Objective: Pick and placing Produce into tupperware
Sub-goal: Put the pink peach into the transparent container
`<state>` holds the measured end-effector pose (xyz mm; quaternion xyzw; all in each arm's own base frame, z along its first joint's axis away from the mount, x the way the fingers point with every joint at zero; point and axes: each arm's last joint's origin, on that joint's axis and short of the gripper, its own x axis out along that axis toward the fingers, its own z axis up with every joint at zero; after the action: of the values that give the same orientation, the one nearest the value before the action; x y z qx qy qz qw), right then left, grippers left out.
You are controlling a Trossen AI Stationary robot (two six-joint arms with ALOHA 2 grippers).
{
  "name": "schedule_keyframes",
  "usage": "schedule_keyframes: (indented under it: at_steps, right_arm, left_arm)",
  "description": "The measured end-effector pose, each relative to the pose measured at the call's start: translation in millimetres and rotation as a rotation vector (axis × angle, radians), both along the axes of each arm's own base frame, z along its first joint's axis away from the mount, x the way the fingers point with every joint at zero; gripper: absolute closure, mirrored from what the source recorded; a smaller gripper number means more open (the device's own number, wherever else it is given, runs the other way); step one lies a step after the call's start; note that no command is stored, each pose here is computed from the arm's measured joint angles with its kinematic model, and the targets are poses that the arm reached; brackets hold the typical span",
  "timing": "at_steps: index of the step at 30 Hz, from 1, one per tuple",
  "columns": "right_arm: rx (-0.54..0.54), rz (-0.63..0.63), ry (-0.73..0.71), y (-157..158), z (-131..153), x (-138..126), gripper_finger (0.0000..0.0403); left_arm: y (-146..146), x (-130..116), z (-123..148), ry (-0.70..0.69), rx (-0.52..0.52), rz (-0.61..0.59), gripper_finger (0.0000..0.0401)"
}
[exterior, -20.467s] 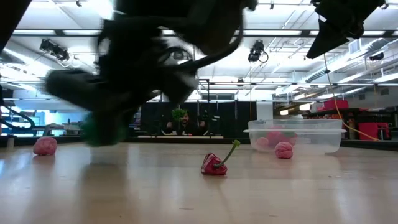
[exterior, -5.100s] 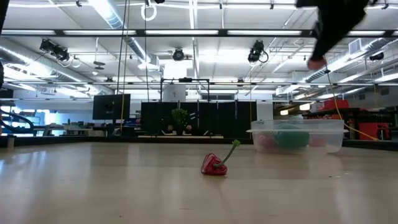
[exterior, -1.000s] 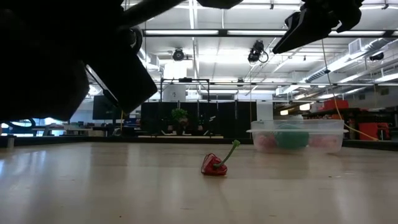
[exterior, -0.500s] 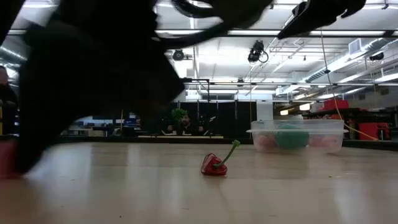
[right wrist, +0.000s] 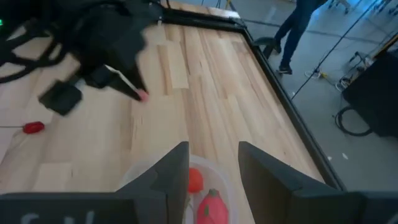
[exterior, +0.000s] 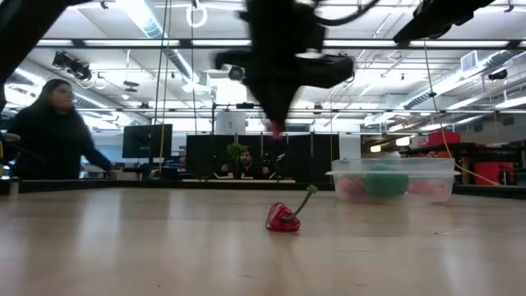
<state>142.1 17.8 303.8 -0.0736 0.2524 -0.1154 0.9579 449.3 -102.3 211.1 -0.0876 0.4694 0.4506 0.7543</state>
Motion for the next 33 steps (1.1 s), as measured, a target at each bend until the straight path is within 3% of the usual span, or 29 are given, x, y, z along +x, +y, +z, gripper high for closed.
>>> schedule_keyframes:
  at_steps: [7, 11, 15, 22, 27, 33]
  right_arm:
    - [0.009, -0.011, 0.048, -1, -4, -3, 0.0257]
    - [0.023, -0.024, 0.068, -1, -6, -5, 0.0257]
    - [0.048, -0.042, 0.077, -1, -8, -5, 0.0257]
    - [0.103, -0.08, 0.079, -1, -12, -4, 0.0257]
    - [0.109, -0.088, 0.094, -1, -17, -3, 0.0257]
    - [0.121, -0.098, 0.097, 0, -18, -1, 0.0257]
  left_arm:
    - [51, 62, 12, -0.312, 0.075, -0.234, 0.0354]
    - [67, 80, 19, -0.435, 0.072, -0.332, 0.035]
    - [80, 85, 19, -0.484, 0.0, -0.352, 0.0339]
    - [94, 84, -12, -0.495, -0.035, -0.3, 0.0345]
    - [93, 84, -37, -0.558, -0.058, -0.322, 0.0342]
    - [89, 84, -43, -0.59, -0.109, -0.351, 0.0339]
